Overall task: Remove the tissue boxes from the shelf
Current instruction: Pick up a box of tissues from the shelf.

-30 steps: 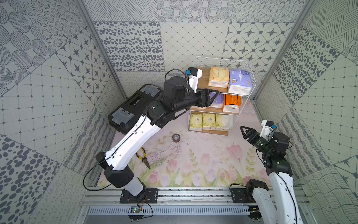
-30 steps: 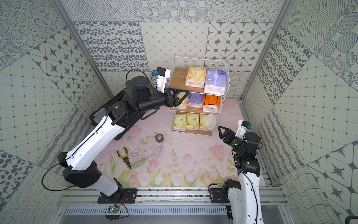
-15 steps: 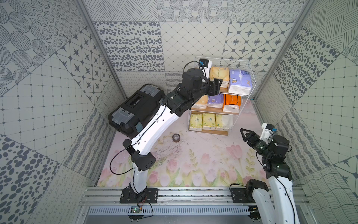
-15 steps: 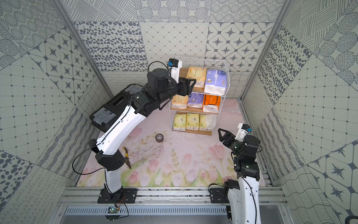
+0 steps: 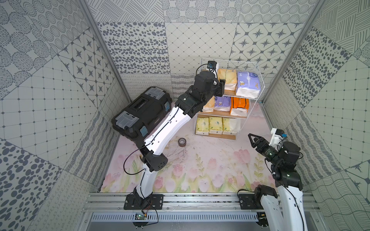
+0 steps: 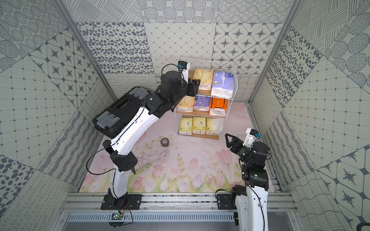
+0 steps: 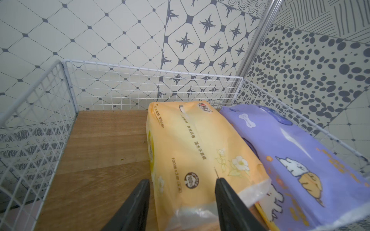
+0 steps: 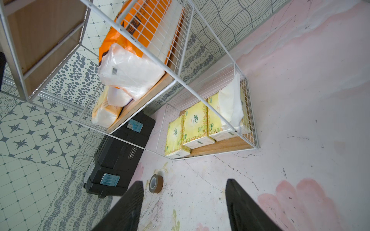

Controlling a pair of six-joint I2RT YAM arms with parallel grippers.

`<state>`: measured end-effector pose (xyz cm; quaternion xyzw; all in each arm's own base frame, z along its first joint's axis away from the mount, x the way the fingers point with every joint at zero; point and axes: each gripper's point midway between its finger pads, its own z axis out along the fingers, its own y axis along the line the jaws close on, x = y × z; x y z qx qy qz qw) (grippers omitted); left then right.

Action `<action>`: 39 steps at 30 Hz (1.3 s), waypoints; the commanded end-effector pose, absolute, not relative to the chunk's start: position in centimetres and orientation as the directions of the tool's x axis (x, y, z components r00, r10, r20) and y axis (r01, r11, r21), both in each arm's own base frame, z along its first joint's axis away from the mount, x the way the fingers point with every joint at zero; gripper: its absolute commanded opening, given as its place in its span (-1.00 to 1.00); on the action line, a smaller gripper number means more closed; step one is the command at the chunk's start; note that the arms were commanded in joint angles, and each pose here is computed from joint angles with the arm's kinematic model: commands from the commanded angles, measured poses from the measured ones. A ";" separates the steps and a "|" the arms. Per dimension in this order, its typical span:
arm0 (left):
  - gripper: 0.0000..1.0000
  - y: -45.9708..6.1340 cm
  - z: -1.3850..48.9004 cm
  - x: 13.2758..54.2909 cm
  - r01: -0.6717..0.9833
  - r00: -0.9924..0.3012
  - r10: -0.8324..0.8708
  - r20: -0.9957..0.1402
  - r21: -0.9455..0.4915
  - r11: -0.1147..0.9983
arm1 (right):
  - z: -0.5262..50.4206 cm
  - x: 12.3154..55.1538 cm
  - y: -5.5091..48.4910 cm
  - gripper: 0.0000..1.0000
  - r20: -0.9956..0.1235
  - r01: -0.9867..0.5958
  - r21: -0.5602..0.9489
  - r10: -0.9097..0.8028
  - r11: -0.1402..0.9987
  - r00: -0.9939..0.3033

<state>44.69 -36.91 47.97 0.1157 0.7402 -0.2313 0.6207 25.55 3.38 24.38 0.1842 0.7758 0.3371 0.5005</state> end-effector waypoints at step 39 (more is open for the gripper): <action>-1.00 -32.4 52.1 36.5 0.515 -0.128 -0.303 -0.944 -0.324 0.793 | 39.9 22.0 7.9 0.49 -0.567 -0.329 0.823 0.712 0.463 -0.414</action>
